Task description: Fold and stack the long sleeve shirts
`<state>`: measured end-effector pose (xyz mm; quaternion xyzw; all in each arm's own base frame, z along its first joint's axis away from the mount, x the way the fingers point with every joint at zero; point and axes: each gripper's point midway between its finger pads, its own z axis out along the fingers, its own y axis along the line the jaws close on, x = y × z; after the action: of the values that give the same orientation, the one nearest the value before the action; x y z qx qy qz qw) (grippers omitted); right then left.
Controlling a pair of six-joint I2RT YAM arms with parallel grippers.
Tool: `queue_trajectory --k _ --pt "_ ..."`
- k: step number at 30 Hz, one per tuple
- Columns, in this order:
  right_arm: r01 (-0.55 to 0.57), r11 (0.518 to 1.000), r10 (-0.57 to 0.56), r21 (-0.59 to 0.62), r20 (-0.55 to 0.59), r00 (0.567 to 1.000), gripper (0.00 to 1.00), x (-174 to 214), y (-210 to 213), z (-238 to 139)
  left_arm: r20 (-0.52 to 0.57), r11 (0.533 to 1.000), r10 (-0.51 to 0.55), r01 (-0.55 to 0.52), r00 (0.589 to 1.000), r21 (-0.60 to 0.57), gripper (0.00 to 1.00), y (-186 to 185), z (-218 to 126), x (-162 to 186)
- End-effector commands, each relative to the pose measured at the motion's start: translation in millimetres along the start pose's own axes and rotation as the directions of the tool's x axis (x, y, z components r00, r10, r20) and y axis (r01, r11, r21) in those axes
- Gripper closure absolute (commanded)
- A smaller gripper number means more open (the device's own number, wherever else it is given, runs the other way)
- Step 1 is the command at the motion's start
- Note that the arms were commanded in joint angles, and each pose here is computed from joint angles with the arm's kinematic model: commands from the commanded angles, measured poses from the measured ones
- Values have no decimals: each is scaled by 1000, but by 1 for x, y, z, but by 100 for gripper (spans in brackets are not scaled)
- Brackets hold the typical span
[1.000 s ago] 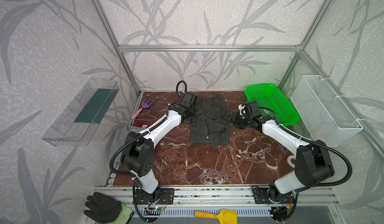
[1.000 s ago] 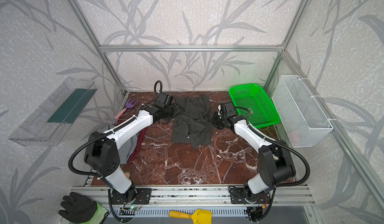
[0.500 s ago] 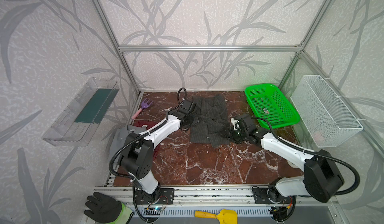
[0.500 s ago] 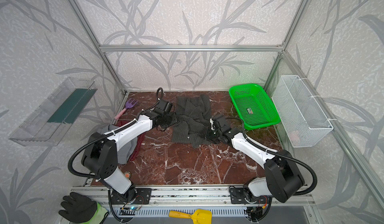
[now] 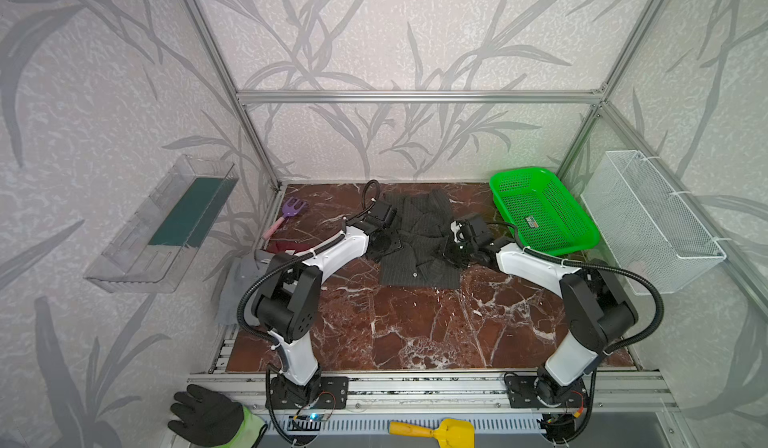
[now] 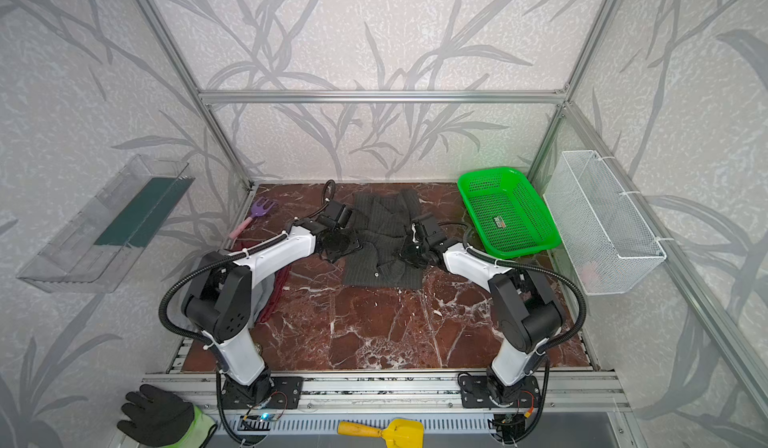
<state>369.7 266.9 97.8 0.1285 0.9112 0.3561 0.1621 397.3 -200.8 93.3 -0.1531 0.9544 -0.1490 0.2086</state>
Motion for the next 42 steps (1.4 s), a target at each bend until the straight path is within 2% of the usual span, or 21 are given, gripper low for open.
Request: queue_trajectory --k 1,8,12,17,24,32,36,42 --pt "-31 999 31 -20 13 999 66 -17 9 5 4 999 23 -22 1000 -29 38 0 4 -8" --pt "-121 993 120 10 50 991 62 -40 3 16 -4 1000 24 -24 1000 -10 38 -12 15 -16" --pt "-214 977 214 -9 -6 977 59 -46 3 27 -28 999 38 -38 999 -4 38 -17 23 -15" --pt "-208 978 208 -9 -5 978 57 -46 6 21 -55 998 62 -62 997 6 40 -22 30 -13" --pt "-189 981 190 52 -19 982 53 -32 -8 12 -92 996 93 -92 991 14 57 -26 42 -10" --pt "-134 987 135 87 -15 991 53 -23 -14 2 -78 991 135 -136 988 -8 76 -36 40 -22" --pt "-126 988 128 89 -17 992 52 -19 -13 -6 -67 987 156 -157 985 -12 96 -41 37 -30" --pt "-130 991 131 34 -45 990 52 -1 7 -15 -23 982 184 -185 983 -36 100 -44 25 -45"
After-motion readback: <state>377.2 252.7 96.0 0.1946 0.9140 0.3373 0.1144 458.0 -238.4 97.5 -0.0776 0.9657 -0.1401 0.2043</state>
